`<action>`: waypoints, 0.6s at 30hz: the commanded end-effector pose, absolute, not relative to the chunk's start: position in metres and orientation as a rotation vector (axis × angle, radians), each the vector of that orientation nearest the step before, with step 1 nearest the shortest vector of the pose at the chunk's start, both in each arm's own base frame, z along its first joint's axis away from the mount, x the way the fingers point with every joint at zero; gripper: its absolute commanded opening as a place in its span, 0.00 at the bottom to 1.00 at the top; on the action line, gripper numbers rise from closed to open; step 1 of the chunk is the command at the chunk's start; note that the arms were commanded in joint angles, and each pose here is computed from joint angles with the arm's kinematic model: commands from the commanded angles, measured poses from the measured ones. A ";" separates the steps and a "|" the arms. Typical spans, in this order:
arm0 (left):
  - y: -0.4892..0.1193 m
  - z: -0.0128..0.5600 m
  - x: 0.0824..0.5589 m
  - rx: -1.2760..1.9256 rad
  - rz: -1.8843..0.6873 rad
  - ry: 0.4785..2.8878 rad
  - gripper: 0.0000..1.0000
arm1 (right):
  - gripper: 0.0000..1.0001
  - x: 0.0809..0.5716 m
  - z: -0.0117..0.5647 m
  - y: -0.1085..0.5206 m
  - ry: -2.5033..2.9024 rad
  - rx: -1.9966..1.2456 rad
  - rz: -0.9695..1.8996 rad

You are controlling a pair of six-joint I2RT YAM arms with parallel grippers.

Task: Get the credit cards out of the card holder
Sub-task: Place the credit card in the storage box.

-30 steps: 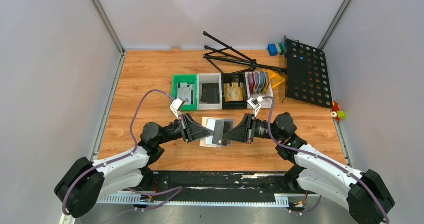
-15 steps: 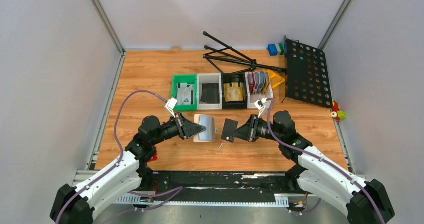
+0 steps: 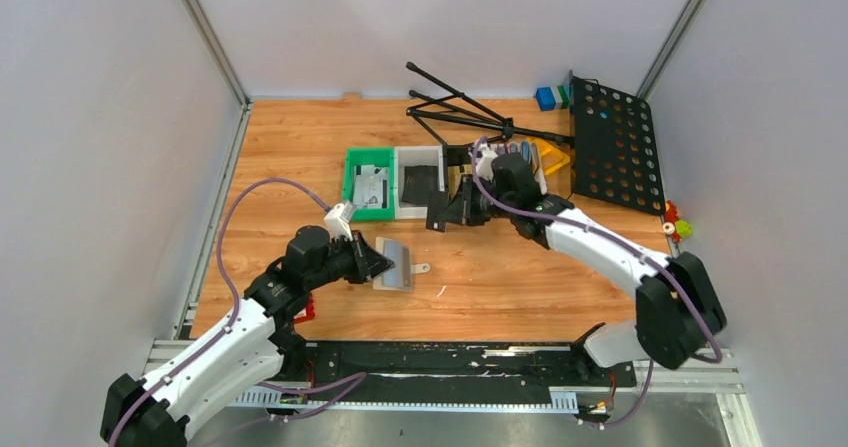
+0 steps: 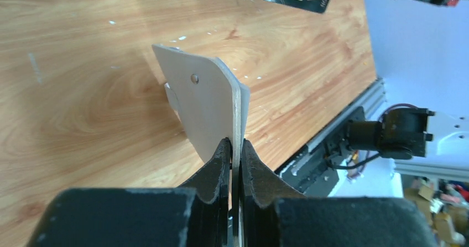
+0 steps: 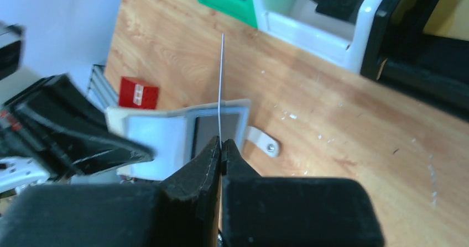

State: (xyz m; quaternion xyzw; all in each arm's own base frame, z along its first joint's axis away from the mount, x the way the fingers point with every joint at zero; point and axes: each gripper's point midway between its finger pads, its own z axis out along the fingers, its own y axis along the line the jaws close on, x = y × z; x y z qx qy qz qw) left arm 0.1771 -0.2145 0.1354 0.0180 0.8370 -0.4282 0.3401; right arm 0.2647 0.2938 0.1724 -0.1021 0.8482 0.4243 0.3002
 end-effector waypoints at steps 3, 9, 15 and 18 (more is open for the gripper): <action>-0.192 0.133 0.189 0.049 -0.904 2.215 0.00 | 0.00 0.328 0.163 0.312 2.290 -0.317 0.929; -0.198 0.139 0.190 0.075 -0.944 2.189 0.00 | 0.00 0.367 0.148 0.336 2.332 -0.344 0.890; -0.198 0.142 0.188 0.077 -0.955 2.183 0.00 | 0.01 0.396 0.131 0.345 2.376 -0.362 0.790; -0.200 0.146 0.187 0.083 -0.972 2.175 0.00 | 0.12 0.407 0.124 0.346 2.396 -0.354 0.741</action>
